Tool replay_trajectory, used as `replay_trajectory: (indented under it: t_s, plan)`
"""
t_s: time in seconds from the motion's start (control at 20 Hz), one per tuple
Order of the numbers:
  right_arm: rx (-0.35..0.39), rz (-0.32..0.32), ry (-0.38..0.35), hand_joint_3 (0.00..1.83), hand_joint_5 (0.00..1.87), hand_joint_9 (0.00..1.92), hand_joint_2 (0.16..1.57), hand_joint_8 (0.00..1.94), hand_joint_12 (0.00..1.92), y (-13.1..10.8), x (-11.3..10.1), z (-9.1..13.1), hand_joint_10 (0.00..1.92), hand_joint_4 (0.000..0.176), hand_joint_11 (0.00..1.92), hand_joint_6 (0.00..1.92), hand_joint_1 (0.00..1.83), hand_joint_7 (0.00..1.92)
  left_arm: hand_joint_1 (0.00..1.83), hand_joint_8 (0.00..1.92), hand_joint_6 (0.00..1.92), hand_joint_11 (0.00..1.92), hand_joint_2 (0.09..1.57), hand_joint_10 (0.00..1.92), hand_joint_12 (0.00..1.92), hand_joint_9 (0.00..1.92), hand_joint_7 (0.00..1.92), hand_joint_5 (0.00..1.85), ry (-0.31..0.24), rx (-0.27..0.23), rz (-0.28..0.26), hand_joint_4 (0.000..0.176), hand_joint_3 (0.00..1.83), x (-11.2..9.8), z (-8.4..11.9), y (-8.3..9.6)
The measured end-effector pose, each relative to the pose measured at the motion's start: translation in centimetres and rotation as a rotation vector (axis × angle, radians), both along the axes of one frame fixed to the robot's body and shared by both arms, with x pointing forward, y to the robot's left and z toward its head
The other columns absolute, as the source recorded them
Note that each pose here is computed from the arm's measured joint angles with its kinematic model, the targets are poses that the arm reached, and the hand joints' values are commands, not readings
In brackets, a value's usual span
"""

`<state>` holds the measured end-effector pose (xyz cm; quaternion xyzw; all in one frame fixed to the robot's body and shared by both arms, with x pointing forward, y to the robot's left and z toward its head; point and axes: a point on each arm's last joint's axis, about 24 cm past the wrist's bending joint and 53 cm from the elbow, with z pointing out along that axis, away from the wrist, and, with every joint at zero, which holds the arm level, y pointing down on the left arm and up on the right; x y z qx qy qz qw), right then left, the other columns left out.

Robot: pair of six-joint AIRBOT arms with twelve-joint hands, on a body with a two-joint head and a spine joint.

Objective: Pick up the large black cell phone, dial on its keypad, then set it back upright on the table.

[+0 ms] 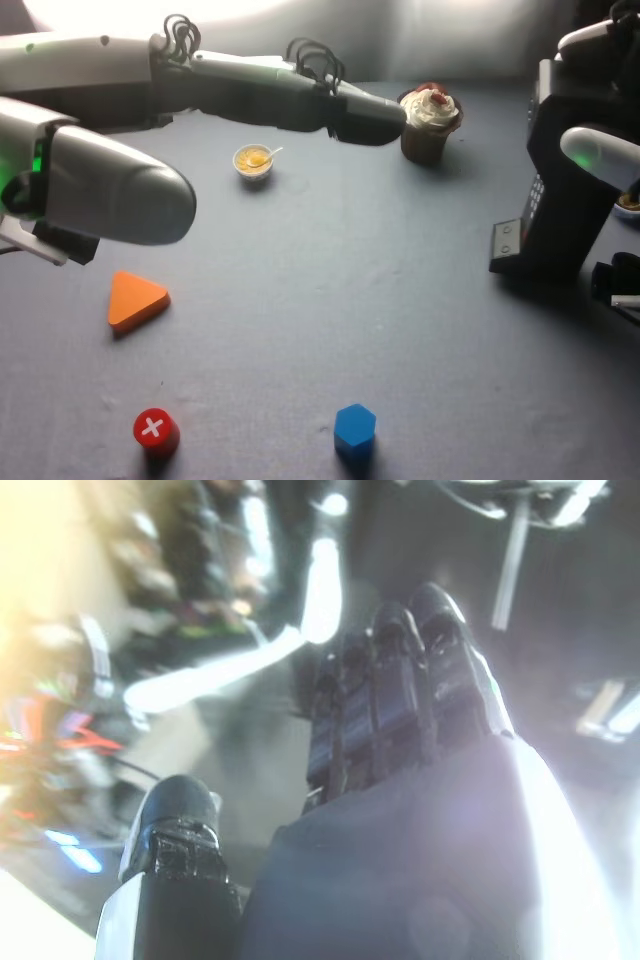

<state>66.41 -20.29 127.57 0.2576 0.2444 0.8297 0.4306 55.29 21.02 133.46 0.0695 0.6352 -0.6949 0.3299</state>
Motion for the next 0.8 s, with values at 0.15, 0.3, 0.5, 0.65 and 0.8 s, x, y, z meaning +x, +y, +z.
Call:
replay_trajectory:
  t_s: [0.15, 0.3, 0.5, 0.65, 0.8]
  plan:
    - [0.006, -0.019, 0.019, 0.00, 0.91, 0.91, 1.13, 1.07, 1.31, -0.6, 0.3, -0.5, 1.32, 0.000, 0.84, 0.93, 1.37, 0.93, 0.00, 0.00, 0.00, 0.00, 1.20, 0.01, 0.37, 0.20, 0.24, 0.18, 0.021, -0.005, 0.017, 0.000, 0.00, 0.4, -0.2, 0.0]
    - [0.016, -0.031, 0.026, 0.00, 0.92, 0.91, 1.13, 1.10, 1.31, -1.0, 0.4, -0.6, 1.32, 0.000, 0.84, 0.90, 1.37, 0.91, 0.00, 0.00, 0.00, 0.00, 1.20, 0.00, 0.37, 0.20, 0.23, 0.17, 0.064, -0.026, 0.080, 0.000, 0.00, 1.9, -0.2, 0.5]
    - [0.018, -0.038, 0.028, 0.00, 0.91, 0.91, 1.13, 1.12, 1.63, -1.0, 0.6, -0.8, 1.16, 0.000, 0.80, 0.85, 1.49, 0.86, 0.00, 0.00, 0.00, 0.00, 1.20, 0.00, 0.35, 0.19, 0.21, 0.15, 0.113, -0.032, 0.153, 0.000, 0.00, 3.6, -0.6, 1.3]
    - [0.018, -0.040, 0.027, 0.00, 0.91, 0.92, 1.14, 1.15, 1.37, -1.2, 0.5, -1.0, 1.26, 0.000, 0.82, 0.92, 1.39, 0.87, 0.00, 0.01, 0.01, 0.00, 1.20, 0.01, 0.43, 0.21, 0.25, 0.18, 0.197, -0.049, 0.203, 0.000, 0.00, 4.8, -1.2, 1.7]
    - [0.019, -0.041, 0.026, 0.00, 0.89, 0.90, 1.14, 1.17, 1.28, -1.2, 0.4, -1.1, 1.32, 0.000, 0.85, 0.92, 1.38, 0.88, 0.00, 0.00, 0.00, 0.00, 1.20, 0.00, 0.43, 0.21, 0.25, 0.16, 0.281, -0.068, 0.264, 0.000, 0.00, 6.2, -2.0, 2.4]
